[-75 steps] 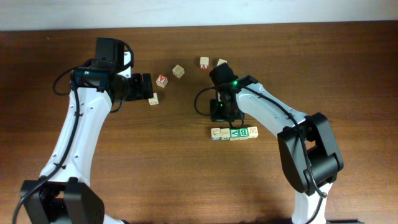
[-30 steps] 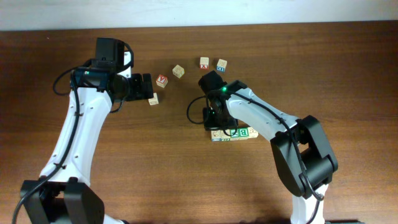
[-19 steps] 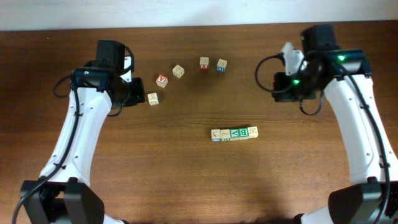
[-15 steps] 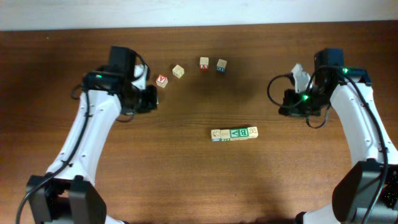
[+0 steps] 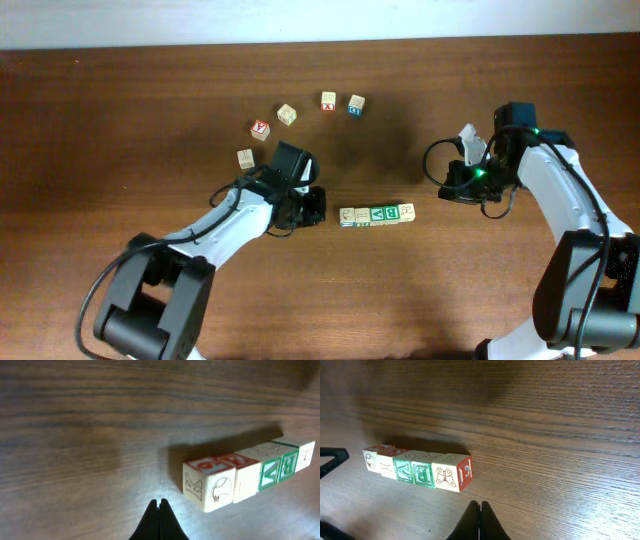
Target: Rotate 5 blocks
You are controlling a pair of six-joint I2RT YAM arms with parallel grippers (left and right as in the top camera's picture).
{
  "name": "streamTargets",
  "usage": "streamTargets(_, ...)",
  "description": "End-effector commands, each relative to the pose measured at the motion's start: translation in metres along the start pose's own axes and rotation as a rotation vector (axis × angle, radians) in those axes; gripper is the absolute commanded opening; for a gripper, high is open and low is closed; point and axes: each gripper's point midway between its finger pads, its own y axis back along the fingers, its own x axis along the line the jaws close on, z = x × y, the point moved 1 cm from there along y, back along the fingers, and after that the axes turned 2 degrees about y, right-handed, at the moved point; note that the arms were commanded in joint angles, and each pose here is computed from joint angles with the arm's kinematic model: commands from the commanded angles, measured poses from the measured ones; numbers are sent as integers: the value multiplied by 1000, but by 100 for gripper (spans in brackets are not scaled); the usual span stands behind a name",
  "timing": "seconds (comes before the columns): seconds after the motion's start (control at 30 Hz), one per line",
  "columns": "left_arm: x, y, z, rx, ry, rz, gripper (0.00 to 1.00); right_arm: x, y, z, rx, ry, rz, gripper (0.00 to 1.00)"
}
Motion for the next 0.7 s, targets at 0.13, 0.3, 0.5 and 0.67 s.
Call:
streamTargets(0.13, -14, -16, -3, 34, -85, -99, 0, -6, -17, -10, 27, -11, 16, 4)
streamTargets(0.3, -17, -24, -8, 76, -94, -140, 0, -8, -21, -12, 41, -18, 18, 4)
streamTargets(0.5, -24, -24, -8, 86, -73, -179, 0, -8, -21, -12, 44, -20, 18, 4)
streamTargets(0.67, -27, -23, -8, 87, -75, -195, 0, -8, -21, -14, 51, -23, 19, 4)
